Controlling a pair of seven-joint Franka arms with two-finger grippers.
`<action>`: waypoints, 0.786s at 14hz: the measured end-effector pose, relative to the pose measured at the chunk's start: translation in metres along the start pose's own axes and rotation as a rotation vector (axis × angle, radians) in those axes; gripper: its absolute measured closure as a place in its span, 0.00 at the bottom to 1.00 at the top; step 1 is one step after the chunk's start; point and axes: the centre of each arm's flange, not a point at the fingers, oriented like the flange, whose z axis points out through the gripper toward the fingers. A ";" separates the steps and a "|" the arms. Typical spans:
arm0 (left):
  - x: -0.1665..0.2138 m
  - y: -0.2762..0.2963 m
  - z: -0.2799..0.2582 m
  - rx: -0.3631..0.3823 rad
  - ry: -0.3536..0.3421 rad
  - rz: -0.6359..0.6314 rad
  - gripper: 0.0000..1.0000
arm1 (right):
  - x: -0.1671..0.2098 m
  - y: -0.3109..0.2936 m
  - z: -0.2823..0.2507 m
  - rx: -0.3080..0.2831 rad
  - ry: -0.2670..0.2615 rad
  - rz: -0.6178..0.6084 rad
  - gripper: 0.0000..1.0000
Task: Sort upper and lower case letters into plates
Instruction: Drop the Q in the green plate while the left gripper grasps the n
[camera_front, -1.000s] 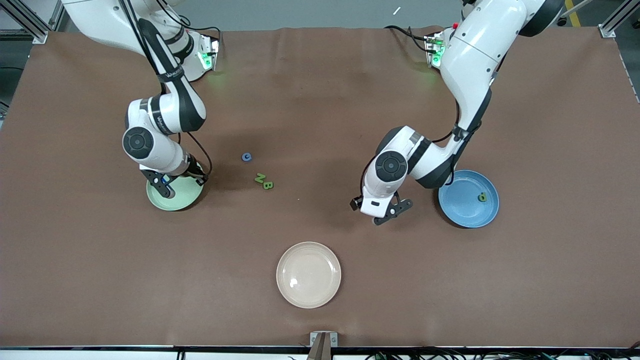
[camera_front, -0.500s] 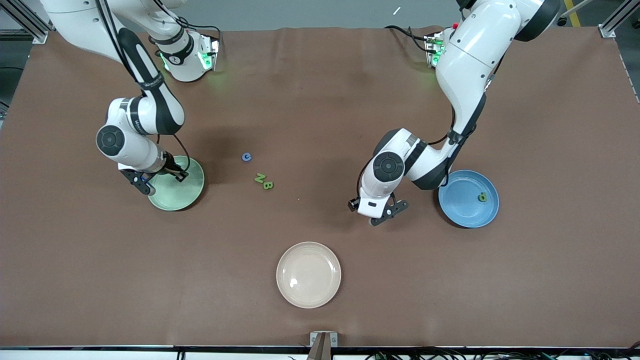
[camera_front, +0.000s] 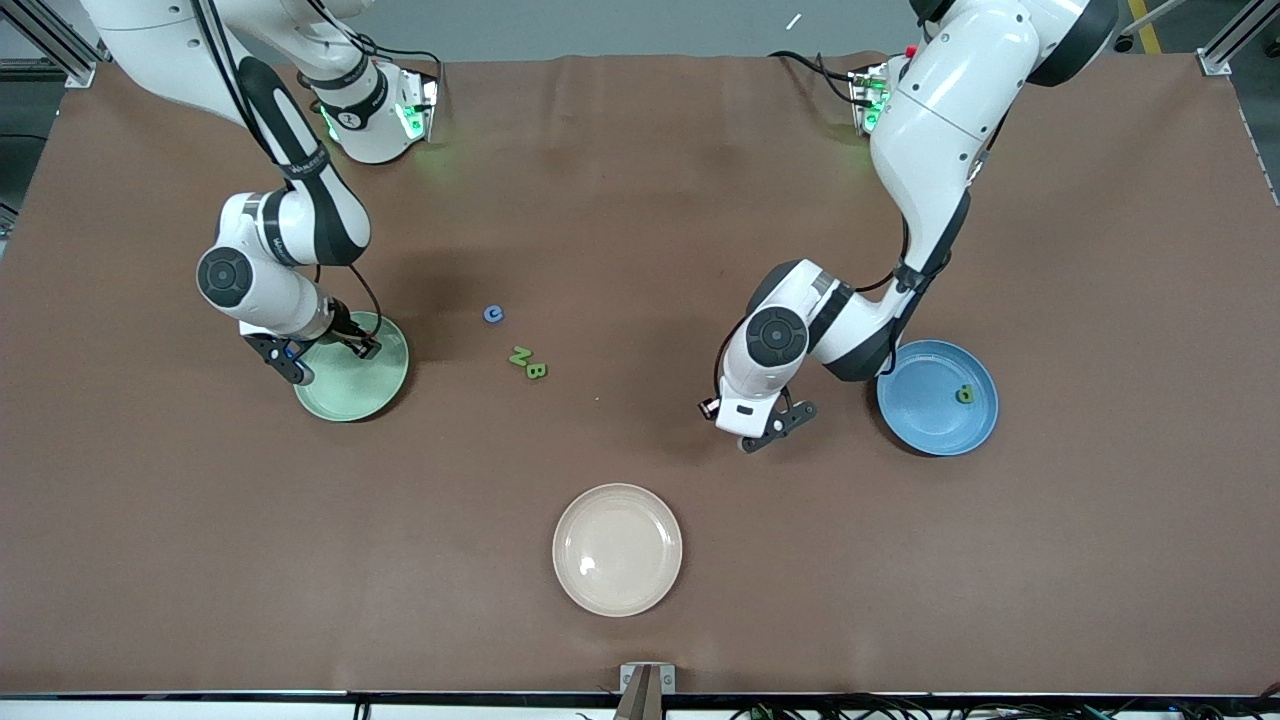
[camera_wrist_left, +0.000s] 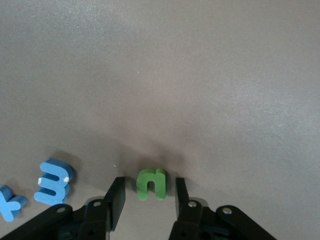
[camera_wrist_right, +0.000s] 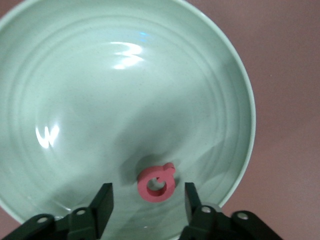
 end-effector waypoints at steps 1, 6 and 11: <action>0.001 0.000 0.000 0.000 0.001 -0.001 0.58 | 0.000 -0.006 -0.009 -0.003 -0.007 -0.029 0.18; 0.003 0.000 0.000 -0.015 0.008 -0.003 0.68 | -0.021 -0.069 -0.106 -0.060 -0.088 -0.184 0.00; 0.008 0.001 -0.006 -0.020 0.016 -0.008 0.74 | -0.087 -0.111 -0.096 -0.054 -0.043 -0.325 0.00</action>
